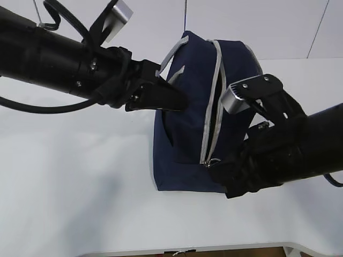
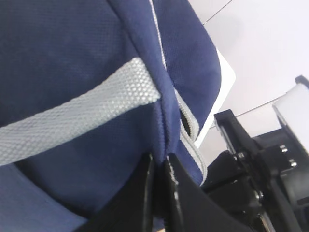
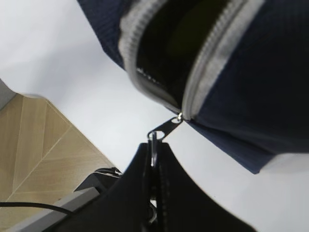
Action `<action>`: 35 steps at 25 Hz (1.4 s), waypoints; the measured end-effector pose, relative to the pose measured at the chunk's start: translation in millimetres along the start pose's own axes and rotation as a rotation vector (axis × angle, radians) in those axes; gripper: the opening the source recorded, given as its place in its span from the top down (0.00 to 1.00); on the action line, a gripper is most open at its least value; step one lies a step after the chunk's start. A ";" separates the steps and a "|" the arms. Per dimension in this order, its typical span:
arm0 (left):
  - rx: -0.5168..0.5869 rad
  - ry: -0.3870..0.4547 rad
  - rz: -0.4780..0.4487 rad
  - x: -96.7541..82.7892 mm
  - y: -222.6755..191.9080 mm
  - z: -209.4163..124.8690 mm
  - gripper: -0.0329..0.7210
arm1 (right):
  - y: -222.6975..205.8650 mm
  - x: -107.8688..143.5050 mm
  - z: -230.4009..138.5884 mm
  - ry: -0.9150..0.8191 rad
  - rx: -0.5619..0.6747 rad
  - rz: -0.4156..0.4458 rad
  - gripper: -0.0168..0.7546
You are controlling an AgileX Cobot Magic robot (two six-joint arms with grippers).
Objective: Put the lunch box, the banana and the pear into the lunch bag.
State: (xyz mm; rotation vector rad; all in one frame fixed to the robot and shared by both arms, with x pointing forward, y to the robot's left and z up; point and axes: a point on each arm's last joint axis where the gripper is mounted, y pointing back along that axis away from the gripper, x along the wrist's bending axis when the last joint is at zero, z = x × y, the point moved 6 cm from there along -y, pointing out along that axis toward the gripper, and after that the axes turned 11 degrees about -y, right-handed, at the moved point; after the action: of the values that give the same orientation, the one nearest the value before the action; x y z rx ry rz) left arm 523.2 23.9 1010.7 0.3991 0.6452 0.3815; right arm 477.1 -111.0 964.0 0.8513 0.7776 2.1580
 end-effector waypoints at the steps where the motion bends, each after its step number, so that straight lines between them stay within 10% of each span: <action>1: 0.001 -0.002 0.001 0.1 0.0 -0.2 0.97 | 1.1 -0.1 0.8 0.003 0.011 -0.006 0.95; 35: -0.003 -0.003 0.012 1.8 0.0 0.4 0.97 | 42.0 6.1 45.1 0.007 0.122 -0.112 0.95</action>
State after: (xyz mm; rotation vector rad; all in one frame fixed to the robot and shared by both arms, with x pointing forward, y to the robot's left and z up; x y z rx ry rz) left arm 524.8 24.6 1010.1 0.4010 0.6396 0.3930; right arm 491.9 -118.8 1023.7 0.8416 0.9462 2.0330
